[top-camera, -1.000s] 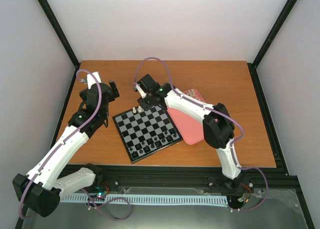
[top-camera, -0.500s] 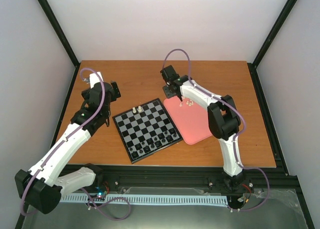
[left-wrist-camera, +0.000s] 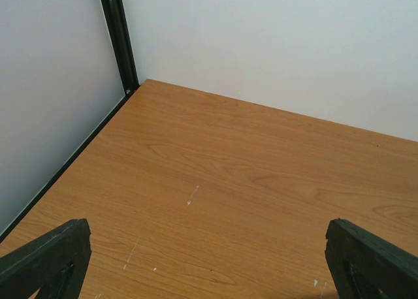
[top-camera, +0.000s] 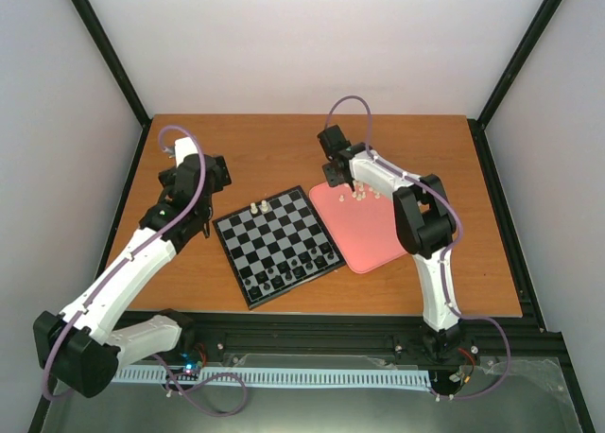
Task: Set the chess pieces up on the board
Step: Pick up the chess piece from the storage box.
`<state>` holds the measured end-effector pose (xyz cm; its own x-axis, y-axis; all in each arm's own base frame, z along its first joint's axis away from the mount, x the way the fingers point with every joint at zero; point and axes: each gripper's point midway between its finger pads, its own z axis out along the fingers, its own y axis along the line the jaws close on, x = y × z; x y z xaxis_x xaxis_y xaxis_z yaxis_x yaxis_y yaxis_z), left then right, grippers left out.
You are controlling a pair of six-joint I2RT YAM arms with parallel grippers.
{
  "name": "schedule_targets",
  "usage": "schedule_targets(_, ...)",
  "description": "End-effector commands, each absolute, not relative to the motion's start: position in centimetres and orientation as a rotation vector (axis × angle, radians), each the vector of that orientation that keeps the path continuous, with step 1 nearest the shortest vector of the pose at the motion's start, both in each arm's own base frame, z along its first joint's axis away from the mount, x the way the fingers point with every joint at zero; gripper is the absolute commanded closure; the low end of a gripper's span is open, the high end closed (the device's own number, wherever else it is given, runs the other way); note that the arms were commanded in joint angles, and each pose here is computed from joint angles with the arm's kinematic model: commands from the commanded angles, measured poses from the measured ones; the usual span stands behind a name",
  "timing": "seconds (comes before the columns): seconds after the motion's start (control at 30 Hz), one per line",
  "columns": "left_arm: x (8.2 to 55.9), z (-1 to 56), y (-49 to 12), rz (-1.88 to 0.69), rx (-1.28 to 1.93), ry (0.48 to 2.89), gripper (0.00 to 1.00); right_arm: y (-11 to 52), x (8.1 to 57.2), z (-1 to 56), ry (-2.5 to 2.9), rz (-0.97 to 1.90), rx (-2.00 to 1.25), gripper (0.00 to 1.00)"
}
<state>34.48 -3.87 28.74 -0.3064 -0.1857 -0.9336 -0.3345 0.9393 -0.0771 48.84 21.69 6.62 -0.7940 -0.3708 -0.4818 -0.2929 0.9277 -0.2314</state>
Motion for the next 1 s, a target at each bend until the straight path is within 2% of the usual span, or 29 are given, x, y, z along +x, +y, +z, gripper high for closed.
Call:
schedule_targets(0.0, 34.8, 30.5, -3.6, 0.135, -0.414, 1.849, 0.0, 20.9, 49.4, 6.1, 2.55, -0.193, -0.431, 0.53)
schedule_targets(0.2, 34.9, 30.4, -3.6, 0.139, -0.416, 1.848, 0.0, 20.5, 49.5, 5.2, 2.573, -0.192, -0.424, 0.59)
schedule_targets(0.63, 35.2, 30.1, -3.8, 0.14, -0.411, 1.858, 0.0, 19.9, 49.0, 3.7, 2.613, -0.199, -0.414, 0.6)
schedule_targets(0.77, 35.1, 30.1, -3.8, 0.141, -0.413, 1.859, 0.0, 19.7, 49.0, 3.6, 2.618, -0.203, -0.412, 0.73)
schedule_targets(0.97, 35.2, 30.2, -3.9, 0.132, -0.412, 1.857, 0.0, 19.2, 49.1, 3.5, 2.62, -0.23, -0.398, 0.75)
